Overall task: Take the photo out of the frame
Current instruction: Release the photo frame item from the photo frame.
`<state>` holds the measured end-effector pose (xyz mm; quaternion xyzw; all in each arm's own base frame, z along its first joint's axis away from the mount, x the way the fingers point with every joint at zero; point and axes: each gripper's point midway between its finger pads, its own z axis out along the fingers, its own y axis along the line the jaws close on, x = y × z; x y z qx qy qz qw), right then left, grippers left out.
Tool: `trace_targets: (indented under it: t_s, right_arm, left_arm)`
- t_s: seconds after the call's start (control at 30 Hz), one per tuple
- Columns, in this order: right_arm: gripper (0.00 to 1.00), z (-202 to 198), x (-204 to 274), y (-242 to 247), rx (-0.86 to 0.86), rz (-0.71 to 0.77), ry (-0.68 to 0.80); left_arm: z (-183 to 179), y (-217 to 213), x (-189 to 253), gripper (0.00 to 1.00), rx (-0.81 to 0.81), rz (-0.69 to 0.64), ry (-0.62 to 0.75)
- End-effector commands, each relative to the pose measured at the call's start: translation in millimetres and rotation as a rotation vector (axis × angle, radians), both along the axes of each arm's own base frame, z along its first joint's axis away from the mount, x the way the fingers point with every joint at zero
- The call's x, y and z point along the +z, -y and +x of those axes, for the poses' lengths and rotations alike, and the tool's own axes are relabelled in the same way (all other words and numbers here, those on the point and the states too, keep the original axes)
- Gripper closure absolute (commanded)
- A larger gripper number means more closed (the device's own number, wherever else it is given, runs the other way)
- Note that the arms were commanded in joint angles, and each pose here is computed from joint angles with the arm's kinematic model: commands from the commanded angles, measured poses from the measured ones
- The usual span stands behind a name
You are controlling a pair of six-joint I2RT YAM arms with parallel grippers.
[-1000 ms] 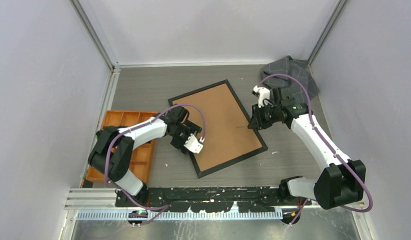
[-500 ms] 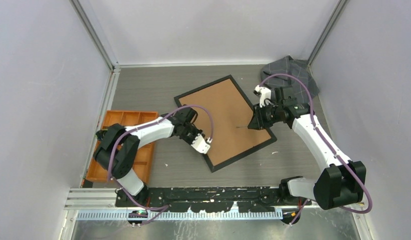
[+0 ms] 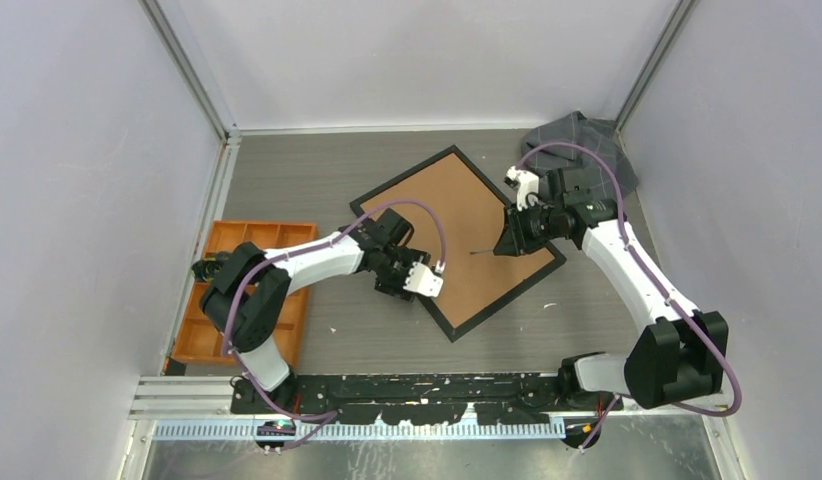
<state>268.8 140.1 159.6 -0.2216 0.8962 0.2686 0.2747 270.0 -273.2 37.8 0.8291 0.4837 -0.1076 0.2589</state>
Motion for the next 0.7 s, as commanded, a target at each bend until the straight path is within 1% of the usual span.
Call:
trace_targets:
  t_s: [0.0,0.07,0.13,0.2,0.4,0.53,0.67]
  right_arm:
    - [0.99,1.1,4.4,-6.5,0.060,-0.017,0.003]
    - [0.99,-5.2,-1.1,-13.3,0.094,-0.018,-0.015]
    - [0.99,-12.3,-3.2,-24.0,0.130,0.020,-0.045]
    - [0.99,-18.5,-3.2,-32.2,0.163,0.055,-0.081]
    - [0.99,-22.6,-2.4,-49.6,0.224,0.132,-0.178]
    - [0.99,-22.3,-9.9,-58.7,0.247,0.123,-0.226]
    - [0.99,-25.0,-15.0,-65.4,0.274,0.106,-0.227]
  left_arm:
    - [10.1,-6.2,52.4,0.30,0.109,-0.131,-0.040]
    - [25.7,-16.1,69.3,0.22,0.116,-0.165,0.021]
    - [39.9,-29.2,75.0,0.21,0.088,-0.162,0.078]
    - [52.2,-41.2,72.7,0.22,0.080,-0.139,0.103]
    - [63.5,-59.3,43.1,0.28,0.025,-0.056,0.038]
    - [59.7,-58.3,28.9,0.30,-0.036,-0.046,0.026]
    - [63.4,-52.4,22.0,0.33,-0.043,-0.056,0.006]
